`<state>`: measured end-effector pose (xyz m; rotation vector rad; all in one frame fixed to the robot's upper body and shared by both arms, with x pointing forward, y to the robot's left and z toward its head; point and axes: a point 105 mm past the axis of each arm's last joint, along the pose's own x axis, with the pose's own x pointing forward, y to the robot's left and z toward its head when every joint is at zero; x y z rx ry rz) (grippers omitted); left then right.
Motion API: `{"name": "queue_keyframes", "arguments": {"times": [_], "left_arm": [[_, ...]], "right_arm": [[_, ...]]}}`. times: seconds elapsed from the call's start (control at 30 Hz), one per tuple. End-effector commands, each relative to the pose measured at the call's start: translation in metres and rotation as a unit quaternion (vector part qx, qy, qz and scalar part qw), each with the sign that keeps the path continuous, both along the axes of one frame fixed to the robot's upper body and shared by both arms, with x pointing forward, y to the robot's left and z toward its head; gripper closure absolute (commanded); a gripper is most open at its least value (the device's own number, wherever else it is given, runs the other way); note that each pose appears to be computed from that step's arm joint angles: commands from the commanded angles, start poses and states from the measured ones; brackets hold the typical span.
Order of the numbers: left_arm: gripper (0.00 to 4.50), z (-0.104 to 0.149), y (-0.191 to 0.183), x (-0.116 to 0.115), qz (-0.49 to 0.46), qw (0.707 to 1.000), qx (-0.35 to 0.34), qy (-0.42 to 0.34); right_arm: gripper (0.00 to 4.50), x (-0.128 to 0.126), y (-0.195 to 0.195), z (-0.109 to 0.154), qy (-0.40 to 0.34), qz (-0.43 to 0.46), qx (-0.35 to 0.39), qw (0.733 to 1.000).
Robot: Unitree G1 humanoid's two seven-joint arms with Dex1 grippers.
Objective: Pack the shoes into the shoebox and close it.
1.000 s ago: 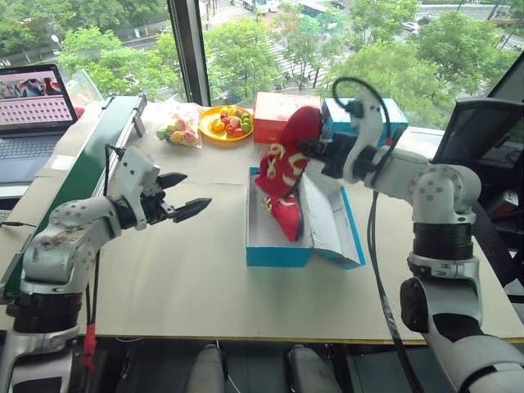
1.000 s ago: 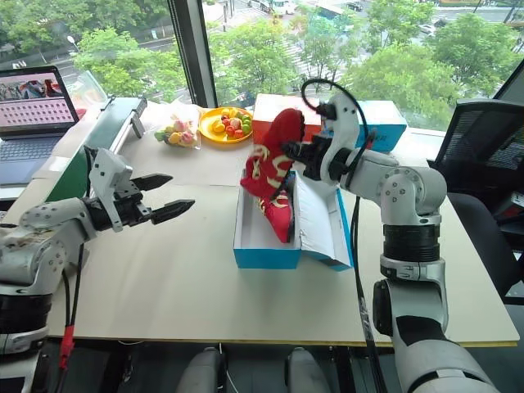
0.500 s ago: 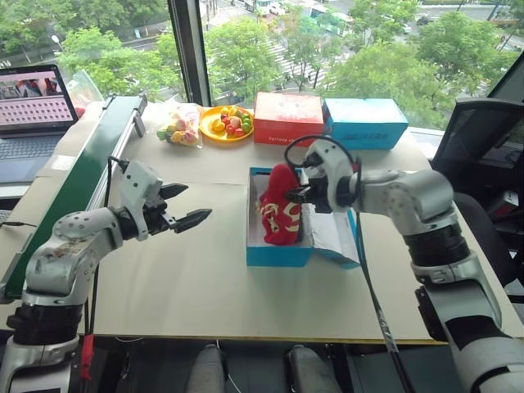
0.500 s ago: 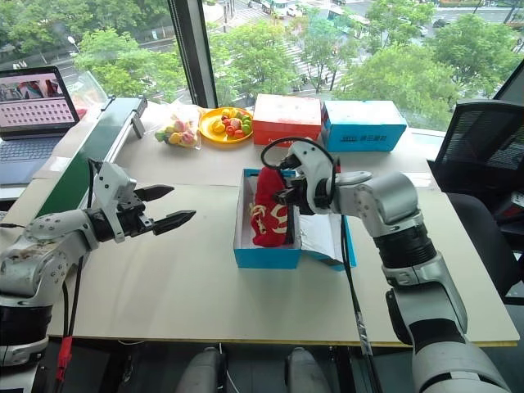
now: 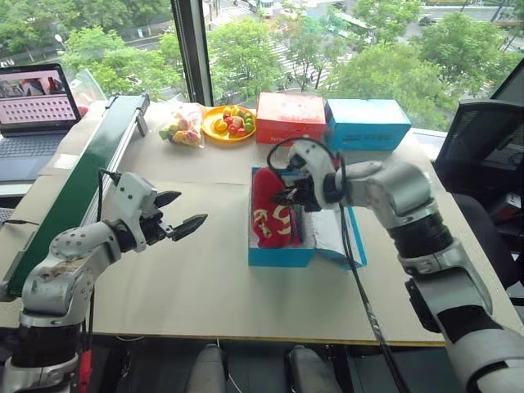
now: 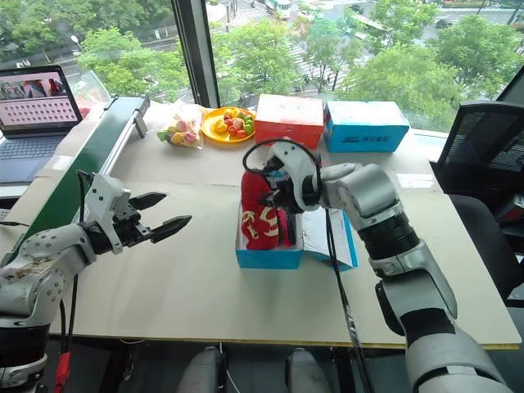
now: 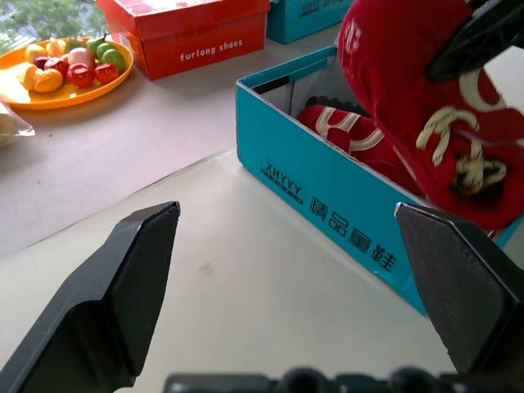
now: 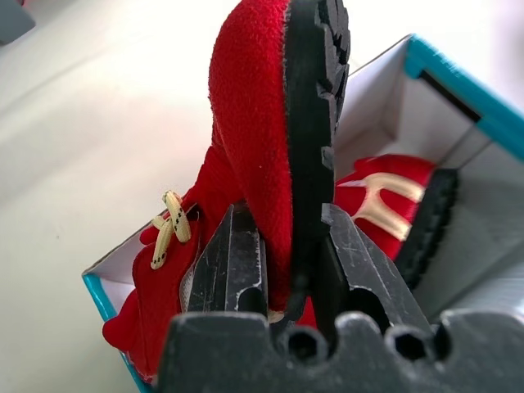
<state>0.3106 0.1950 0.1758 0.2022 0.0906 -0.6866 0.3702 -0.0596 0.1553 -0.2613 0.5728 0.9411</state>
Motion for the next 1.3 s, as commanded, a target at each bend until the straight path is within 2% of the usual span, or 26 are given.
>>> {"name": "queue_keyframes", "arguments": {"times": [0.03, 0.07, 0.1, 0.13, 0.23, 0.4, 0.43, 0.57, 0.7, 0.8, 0.87, 0.97, 1.17, 1.3], "left_arm": [[0.00, 0.013, 0.002, -0.005, 0.000, 1.000, 0.002, -0.024], [0.00, 0.014, 0.002, -0.006, 0.001, 1.000, 0.002, -0.025], [0.00, 0.014, 0.003, -0.006, 0.002, 1.000, 0.002, -0.025], [0.00, 0.014, 0.003, -0.006, 0.003, 1.000, 0.002, -0.024], [0.00, 0.013, 0.002, -0.007, 0.002, 1.000, 0.003, -0.023], [0.00, 0.013, -0.001, -0.006, -0.004, 1.000, 0.005, -0.022], [0.00, 0.013, -0.001, -0.006, -0.007, 1.000, 0.006, -0.022], [0.00, 0.015, -0.004, -0.003, -0.019, 1.000, 0.010, -0.022], [0.00, 0.018, -0.007, -0.004, -0.042, 0.999, 0.019, -0.018], [0.00, 0.020, -0.009, -0.007, -0.060, 0.998, 0.022, -0.014], [0.00, 0.023, -0.013, -0.009, -0.079, 0.997, 0.023, -0.012], [0.00, 0.029, -0.019, -0.011, -0.109, 0.994, 0.028, -0.013], [0.00, 0.033, -0.022, -0.012, -0.130, 0.991, 0.036, -0.008], [0.00, 0.034, -0.020, -0.011, -0.126, 0.991, 0.040, -0.009]], "right_arm": [[4.16, 0.008, -0.002, -0.009, -0.005, 0.000, -0.007, 1.000], [4.16, 0.012, -0.004, -0.012, -0.009, -0.005, -0.015, 1.000], [3.16, 0.015, -0.005, -0.014, -0.013, -0.008, -0.022, 1.000], [2.96, 0.016, -0.006, -0.015, -0.016, -0.009, -0.025, 1.000], [1.89, 0.020, -0.003, -0.010, -0.034, -0.006, -0.026, 0.999], [0.15, 0.034, 0.004, 0.033, -0.111, -0.024, 0.004, 0.994], [0.02, 0.034, 0.004, 0.046, -0.122, -0.027, 0.013, 0.992], [0.02, 0.024, 0.003, 0.092, -0.144, -0.014, 0.068, 0.987], [0.02, -0.004, -0.005, 0.129, -0.165, 0.055, 0.122, 0.977], [0.02, -0.011, -0.013, 0.131, -0.197, 0.075, 0.097, 0.973], [0.02, -0.018, -0.019, 0.117, -0.188, 0.099, 0.077, 0.974], [0.54, -0.022, -0.021, 0.086, -0.162, 0.119, 0.057, 0.978], [2.52, -0.016, -0.006, 0.051, -0.144, 0.133, 0.052, 0.979], [3.91, -0.006, 0.001, 0.042, -0.144, 0.129, 0.061, 0.979]]}}
